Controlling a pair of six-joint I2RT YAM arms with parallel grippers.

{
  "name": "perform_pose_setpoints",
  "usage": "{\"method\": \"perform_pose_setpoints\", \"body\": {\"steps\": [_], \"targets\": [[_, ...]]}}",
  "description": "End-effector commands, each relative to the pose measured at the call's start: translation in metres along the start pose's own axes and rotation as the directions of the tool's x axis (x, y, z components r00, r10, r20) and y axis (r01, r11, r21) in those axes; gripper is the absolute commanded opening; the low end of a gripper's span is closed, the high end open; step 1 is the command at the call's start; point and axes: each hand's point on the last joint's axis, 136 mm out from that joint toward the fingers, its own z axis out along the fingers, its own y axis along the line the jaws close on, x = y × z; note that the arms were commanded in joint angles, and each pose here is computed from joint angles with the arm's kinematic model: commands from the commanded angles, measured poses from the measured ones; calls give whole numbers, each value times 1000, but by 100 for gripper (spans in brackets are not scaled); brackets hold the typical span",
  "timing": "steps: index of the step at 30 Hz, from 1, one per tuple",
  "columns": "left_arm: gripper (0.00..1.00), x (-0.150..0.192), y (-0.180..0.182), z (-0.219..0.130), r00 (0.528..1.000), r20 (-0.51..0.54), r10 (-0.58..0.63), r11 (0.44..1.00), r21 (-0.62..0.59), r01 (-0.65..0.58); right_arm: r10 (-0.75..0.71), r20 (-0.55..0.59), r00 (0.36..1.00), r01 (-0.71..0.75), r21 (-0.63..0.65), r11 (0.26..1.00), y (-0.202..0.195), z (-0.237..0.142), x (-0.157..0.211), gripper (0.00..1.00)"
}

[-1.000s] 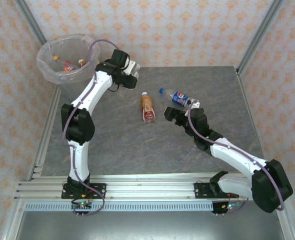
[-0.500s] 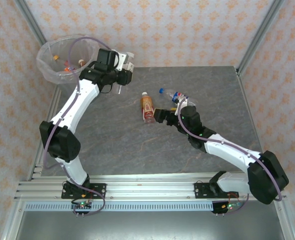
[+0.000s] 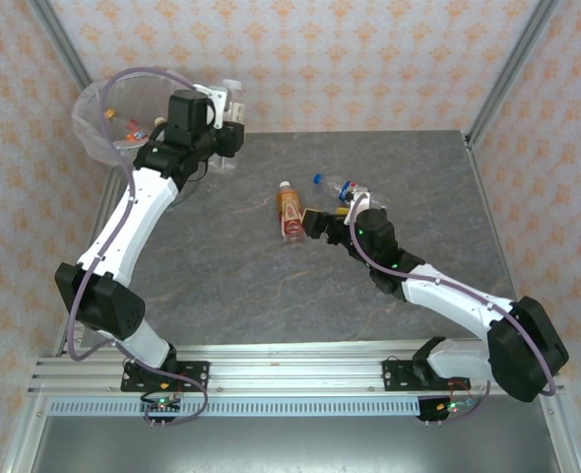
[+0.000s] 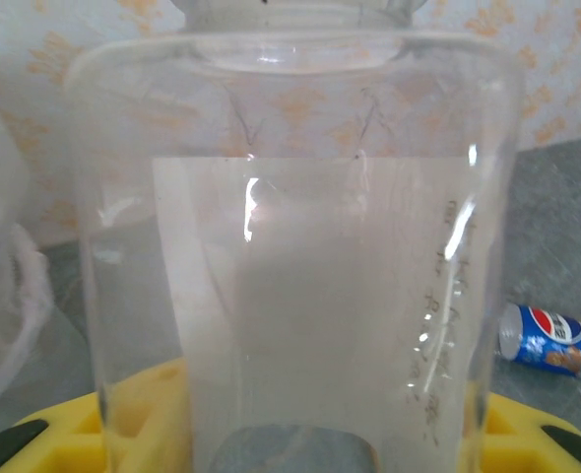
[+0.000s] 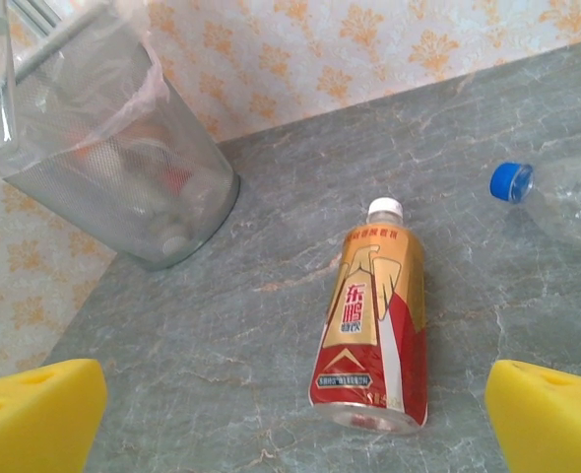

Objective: Put the plastic bottles in the bin

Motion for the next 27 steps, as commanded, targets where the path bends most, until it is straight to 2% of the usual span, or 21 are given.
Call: {"method": "perform_pose_setpoints", "body": {"steps": [1, 6, 11, 16, 22, 25, 27], "targets": [[39, -33, 27, -26, 988, 138, -74, 992, -89, 87, -37, 138, 990, 44, -46, 998, 16, -16, -32, 99], [40, -51, 49, -37, 963, 178, -200, 977, -42, 211, -64, 148, 987, 77, -82, 994, 24, -24, -36, 99], [40, -67, 62, -46, 959, 208, -194, 973, -80, 215, -52, 136, 989, 65, -90, 994, 24, -22, -33, 99], [40, -86, 76, -53, 967, 241, -81, 976, -179, 127, -51, 134, 990, 62, -84, 995, 23, -20, -32, 99], [40, -106, 92, -60, 955, 291, 64, 957, -290, 24, -35, 144, 989, 46, -68, 997, 19, -20, -32, 99], [40, -114, 105, -60, 947, 275, 167, 924, -379, -53, -33, 151, 988, 42, -58, 997, 16, -20, -32, 99], [40, -115, 120, -57, 946, 232, 226, 883, -458, -99, -32, 153, 988, 41, -52, 998, 15, -20, -32, 99]]}}
